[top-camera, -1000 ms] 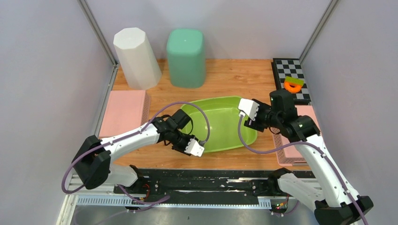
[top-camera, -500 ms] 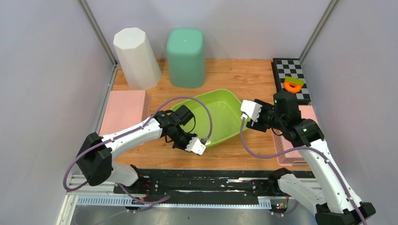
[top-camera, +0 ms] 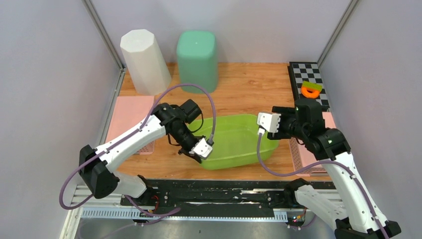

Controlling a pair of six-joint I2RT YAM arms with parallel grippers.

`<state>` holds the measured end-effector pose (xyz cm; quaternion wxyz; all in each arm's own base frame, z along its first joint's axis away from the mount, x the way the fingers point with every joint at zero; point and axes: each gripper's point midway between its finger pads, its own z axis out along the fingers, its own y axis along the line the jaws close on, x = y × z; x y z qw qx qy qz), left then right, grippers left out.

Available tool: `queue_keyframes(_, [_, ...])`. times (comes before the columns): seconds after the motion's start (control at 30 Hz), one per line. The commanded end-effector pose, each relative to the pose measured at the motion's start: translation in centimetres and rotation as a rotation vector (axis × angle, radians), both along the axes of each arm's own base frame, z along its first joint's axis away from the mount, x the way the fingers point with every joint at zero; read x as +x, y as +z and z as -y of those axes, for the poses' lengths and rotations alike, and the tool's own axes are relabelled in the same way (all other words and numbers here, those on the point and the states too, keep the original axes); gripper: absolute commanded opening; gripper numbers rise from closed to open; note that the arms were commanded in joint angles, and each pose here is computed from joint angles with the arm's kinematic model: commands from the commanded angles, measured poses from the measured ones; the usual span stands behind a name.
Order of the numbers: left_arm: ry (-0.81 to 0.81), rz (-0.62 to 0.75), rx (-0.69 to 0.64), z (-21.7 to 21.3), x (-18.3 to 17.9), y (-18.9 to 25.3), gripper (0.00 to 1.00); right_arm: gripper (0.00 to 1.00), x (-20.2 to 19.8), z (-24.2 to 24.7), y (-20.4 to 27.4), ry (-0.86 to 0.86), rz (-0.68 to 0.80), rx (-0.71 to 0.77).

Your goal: Turn the large container upside down

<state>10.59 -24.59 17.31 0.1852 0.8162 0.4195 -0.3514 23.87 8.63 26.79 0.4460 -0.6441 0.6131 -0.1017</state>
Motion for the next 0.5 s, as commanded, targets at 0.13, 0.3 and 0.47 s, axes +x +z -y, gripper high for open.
queue_keyframes(0.13, [0.045,-0.302,-0.165,-0.3,-0.4,5.8,0.0,0.66,-2.9,3.2,1.9,0.062,-0.053,-0.242])
queue_keyframes(0.3, [0.084,-0.35,-0.212,0.0,0.1,6.2,0.0,0.64,-4.6,3.4,2.1,0.137,-0.109,-0.298])
queue_keyframes(0.47, [0.105,-0.39,-0.241,0.2,0.2,6.6,0.0,0.63,-3.9,3.2,-1.7,0.172,-0.172,-0.349])
